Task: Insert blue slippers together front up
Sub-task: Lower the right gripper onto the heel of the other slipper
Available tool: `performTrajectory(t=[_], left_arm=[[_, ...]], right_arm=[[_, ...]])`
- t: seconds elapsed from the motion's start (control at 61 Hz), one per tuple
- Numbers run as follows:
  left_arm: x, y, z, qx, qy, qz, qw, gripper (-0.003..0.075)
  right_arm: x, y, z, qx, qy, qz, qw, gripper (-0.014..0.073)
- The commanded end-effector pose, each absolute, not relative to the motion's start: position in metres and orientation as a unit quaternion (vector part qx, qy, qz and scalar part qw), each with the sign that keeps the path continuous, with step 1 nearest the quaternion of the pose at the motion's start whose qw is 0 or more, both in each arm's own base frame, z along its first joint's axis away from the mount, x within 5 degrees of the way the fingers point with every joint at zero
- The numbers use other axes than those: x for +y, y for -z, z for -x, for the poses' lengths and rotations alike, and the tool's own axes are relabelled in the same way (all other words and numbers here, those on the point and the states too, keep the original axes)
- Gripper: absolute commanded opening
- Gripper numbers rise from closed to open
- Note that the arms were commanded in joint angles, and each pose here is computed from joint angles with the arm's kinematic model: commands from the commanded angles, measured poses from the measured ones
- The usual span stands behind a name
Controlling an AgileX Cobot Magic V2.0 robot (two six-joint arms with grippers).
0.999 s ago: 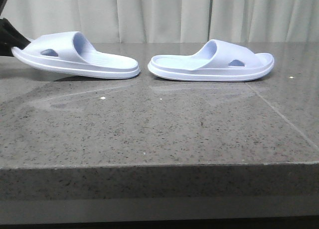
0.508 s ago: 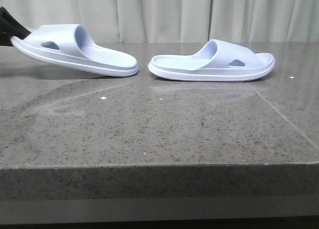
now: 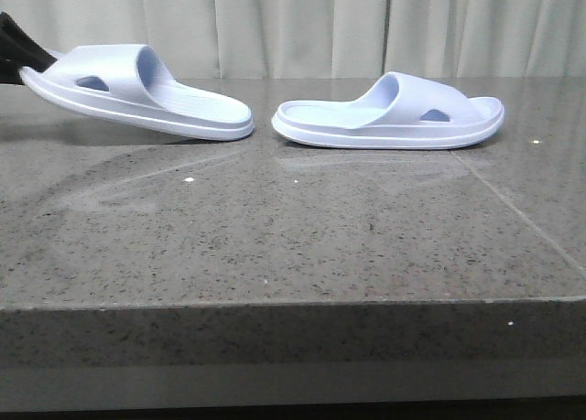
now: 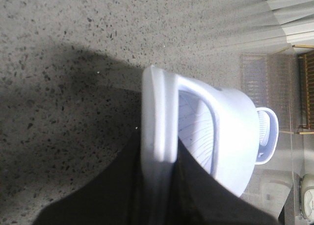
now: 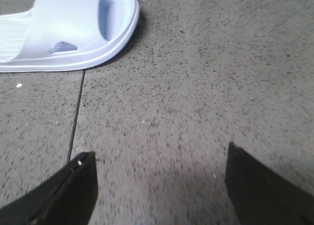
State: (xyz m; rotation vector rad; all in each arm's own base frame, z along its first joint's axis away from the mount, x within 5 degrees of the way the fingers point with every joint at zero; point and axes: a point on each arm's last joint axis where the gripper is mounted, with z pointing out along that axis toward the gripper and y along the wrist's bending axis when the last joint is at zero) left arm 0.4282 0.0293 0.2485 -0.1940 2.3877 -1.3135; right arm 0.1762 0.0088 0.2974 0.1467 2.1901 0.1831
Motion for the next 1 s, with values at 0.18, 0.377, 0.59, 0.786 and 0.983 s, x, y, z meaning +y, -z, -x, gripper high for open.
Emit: performTrajectory(t=[0.18, 0.377, 0.59, 0.786, 0.983], left_arm=[[0.024, -0.288, -0.418, 0.832, 0.505, 0.044, 0.226, -0.002], [0.024, -0.288, -0.418, 0.832, 0.505, 0.044, 0.226, -0.002], [0.024, -0.288, -0.418, 0.832, 0.505, 0.044, 0.226, -0.002], [0.024, -0.288, -0.418, 0.832, 0.505, 0.044, 0.226, -0.002], [0.024, -0.288, -0.418, 0.832, 0.505, 0.044, 0.226, -0.002]], right_arm=[[0.013, -0.311, -0.273, 0.912, -0.102, -0.083, 0.388, 0.0563], [0.018, -0.306, -0.327, 0.925, -0.121, -0.085, 0.351, 0.0563], [0.023, -0.301, -0.363, 0.92, -0.157, -0.089, 0.348, 0.0563], [0.012, -0.303, -0.382, 0.916, -0.158, -0.103, 0.355, 0.0563], [-0.013, -0.301, -0.391, 0.908, -0.178, -0.138, 0.353, 0.0563]])
